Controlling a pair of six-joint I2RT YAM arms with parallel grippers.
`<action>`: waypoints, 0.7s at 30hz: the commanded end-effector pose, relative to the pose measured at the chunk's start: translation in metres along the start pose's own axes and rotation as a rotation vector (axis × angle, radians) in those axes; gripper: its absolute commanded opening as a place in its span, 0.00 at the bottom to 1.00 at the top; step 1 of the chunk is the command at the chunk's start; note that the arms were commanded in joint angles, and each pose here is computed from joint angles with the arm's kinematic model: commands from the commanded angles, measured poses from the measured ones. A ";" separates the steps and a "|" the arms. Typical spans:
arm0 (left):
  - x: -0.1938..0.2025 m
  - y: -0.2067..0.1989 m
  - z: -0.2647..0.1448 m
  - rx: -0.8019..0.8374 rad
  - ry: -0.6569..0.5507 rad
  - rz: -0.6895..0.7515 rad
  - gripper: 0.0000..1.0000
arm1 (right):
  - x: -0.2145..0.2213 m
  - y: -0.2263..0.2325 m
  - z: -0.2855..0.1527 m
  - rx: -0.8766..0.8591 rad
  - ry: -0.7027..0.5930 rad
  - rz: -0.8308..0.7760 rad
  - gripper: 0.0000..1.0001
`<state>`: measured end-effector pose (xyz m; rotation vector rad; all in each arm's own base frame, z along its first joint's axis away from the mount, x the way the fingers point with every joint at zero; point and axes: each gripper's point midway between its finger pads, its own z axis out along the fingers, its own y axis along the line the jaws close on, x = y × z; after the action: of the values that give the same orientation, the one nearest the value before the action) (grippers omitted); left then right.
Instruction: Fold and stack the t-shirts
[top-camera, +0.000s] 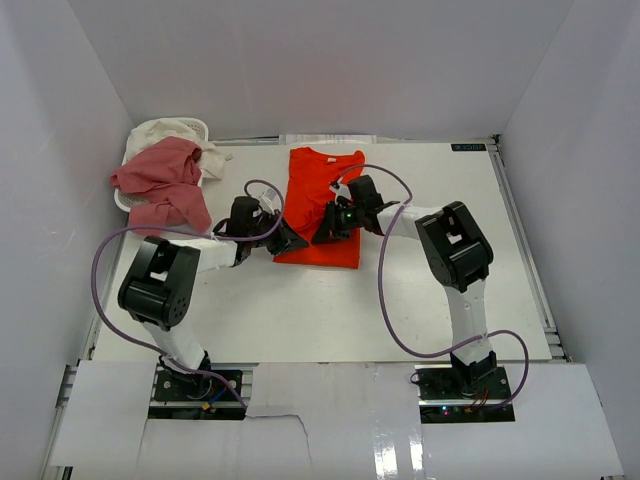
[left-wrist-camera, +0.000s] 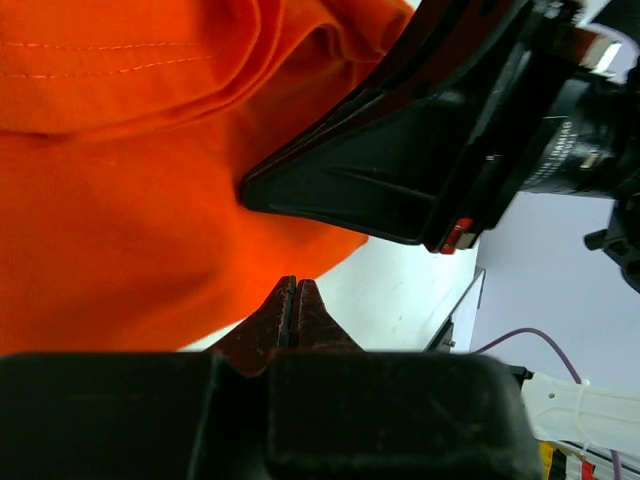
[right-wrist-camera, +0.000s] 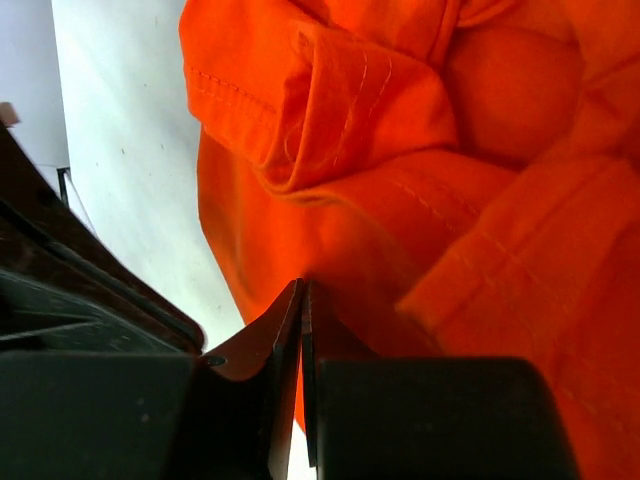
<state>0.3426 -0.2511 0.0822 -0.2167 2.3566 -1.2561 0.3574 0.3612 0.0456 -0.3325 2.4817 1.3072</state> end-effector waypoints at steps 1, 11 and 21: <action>-0.007 -0.013 0.011 0.056 0.003 0.067 0.00 | -0.027 0.014 0.006 -0.043 -0.063 -0.053 0.08; 0.026 0.019 0.040 -0.015 0.070 0.069 0.00 | -0.033 0.006 0.010 0.000 -0.078 -0.073 0.08; 0.059 0.080 0.043 -0.193 0.093 0.011 0.00 | -0.029 -0.017 0.022 0.053 -0.069 -0.067 0.08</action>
<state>0.3308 -0.2789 0.0205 -0.1411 2.4466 -1.2475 0.3812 0.3689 0.0367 -0.3281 2.4511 1.2387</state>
